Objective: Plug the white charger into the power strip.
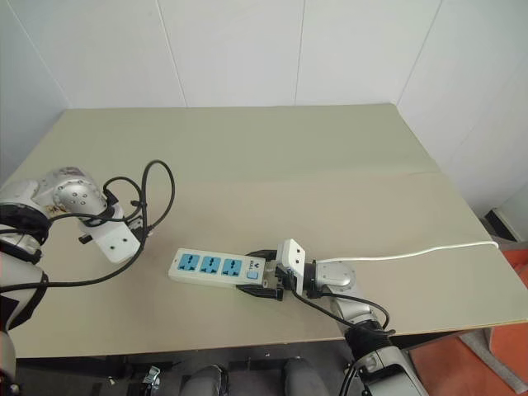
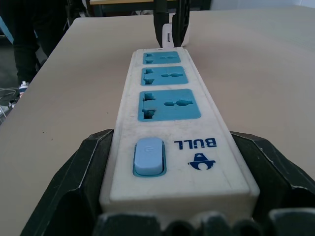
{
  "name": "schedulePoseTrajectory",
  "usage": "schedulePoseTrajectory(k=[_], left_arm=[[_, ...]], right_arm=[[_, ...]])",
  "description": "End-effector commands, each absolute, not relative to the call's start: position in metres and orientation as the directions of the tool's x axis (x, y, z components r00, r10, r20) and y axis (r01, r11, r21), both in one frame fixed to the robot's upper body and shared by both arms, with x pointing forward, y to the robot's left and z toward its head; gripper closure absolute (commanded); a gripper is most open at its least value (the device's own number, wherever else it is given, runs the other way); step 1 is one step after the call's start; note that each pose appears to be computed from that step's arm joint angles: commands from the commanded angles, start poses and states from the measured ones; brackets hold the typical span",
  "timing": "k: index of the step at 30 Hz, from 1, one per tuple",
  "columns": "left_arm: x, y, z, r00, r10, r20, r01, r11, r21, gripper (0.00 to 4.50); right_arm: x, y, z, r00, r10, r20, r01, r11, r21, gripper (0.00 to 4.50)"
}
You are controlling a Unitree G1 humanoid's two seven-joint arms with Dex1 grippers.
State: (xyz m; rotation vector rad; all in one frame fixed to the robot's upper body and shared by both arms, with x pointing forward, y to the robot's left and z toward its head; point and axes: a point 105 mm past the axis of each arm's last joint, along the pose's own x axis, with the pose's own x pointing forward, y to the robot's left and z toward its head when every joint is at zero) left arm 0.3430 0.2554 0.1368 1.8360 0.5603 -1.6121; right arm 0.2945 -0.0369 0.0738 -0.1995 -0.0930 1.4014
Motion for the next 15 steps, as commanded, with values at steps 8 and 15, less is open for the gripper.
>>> schedulePoseTrajectory(k=[8,15], left_arm=[[0.353,0.178,0.247,0.228,-0.741,-0.632,0.746,-0.284,0.602,3.47],[0.336,0.172,0.282,0.178,-0.928,-0.329,0.844,-0.028,0.536,3.47]], right_arm=[[0.29,-0.039,0.057,0.144,0.982,-0.122,-0.98,0.124,-0.155,1.08],[0.294,-0.034,0.06,0.12,0.986,-0.114,-0.981,0.099,-0.169,1.08]])
